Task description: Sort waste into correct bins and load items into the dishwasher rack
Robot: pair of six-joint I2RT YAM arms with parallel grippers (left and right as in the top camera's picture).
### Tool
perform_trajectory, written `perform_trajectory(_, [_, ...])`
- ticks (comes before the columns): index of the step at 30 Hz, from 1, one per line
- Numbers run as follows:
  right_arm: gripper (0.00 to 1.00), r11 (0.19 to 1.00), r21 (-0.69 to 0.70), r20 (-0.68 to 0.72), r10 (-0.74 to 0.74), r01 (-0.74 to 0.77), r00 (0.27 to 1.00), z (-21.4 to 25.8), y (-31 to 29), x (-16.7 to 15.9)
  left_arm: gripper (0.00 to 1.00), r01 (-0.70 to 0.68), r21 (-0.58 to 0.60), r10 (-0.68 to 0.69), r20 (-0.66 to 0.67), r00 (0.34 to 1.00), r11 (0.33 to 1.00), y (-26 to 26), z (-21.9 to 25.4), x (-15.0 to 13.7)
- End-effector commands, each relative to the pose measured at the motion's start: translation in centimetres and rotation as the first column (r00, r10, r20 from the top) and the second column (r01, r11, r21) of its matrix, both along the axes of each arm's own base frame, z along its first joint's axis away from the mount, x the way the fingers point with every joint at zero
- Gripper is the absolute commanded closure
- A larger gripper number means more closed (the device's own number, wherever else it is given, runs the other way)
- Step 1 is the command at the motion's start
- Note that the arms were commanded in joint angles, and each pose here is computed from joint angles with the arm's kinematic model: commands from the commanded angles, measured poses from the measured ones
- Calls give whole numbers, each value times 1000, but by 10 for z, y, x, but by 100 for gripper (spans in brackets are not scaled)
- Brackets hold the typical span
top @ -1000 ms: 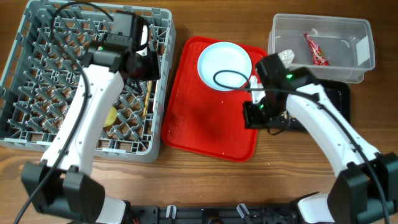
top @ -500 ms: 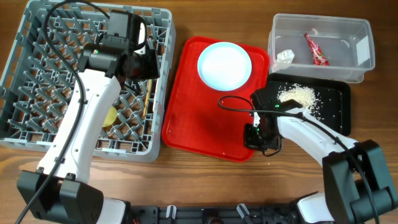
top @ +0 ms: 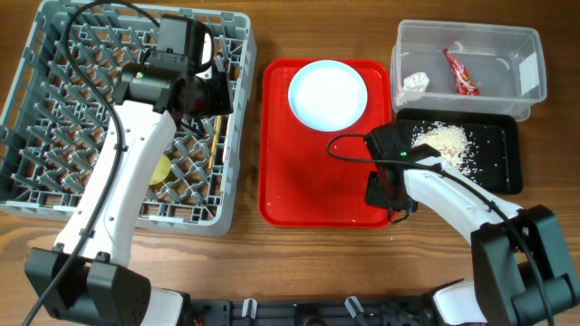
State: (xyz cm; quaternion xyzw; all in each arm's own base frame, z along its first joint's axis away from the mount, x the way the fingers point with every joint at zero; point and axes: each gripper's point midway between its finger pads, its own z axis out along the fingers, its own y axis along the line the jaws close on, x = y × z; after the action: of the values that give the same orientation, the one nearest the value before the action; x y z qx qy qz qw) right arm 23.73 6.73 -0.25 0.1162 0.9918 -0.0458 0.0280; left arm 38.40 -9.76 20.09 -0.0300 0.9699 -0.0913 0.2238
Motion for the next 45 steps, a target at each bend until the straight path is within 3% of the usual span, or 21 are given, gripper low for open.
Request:
perform_trajectory(1, [96,997,-78,33,-24,26,999,0,-13,9,53,-3,-22,3,6,1000,1000,-2,4,-3])
perform_trajectory(6, [91,986,135,38,93,-97,995,20,27,16,37,-2,-23,3,11,1000,1000,-3,5,-2])
perform_trajectory(8, [81,963,226,133,120,-148,984,56,46,31,30,16,-26,-16,26,1000,1000,-10,6,0])
perform_trajectory(11, [56,952,237,277,126,-195,953,110,49,49,26,72,-31,-70,77,995,997,-30,13,5])
perform_trajectory(15, [51,973,195,370,42,-122,928,159,17,54,20,259,9,-255,213,943,966,-80,27,15])
perform_trajectory(19, [40,982,187,380,-83,12,921,189,-33,52,19,344,11,-332,290,898,939,-123,26,26])
perform_trajectory(23, [25,985,152,375,-134,82,917,202,-78,48,18,423,6,-401,335,853,906,-179,-2,41])
perform_trajectory(27, [22,983,152,359,-150,101,921,200,-84,44,16,502,6,-475,332,815,865,-236,-51,42])
perform_trajectory(32, [21,981,170,357,-150,94,922,200,-80,45,16,643,112,-651,193,734,758,-268,-138,16])
perform_trajectory(36, [21,981,171,350,-149,93,925,199,-80,43,17,613,205,-640,108,761,763,-258,-178,15])
perform_trajectory(39, [21,981,171,348,-149,94,925,199,-80,43,26,616,220,-638,45,769,757,-248,-192,8])
perform_trajectory(45, [21,981,171,348,-150,94,925,199,-80,43,73,642,226,-634,-114,765,733,-224,-208,-18])
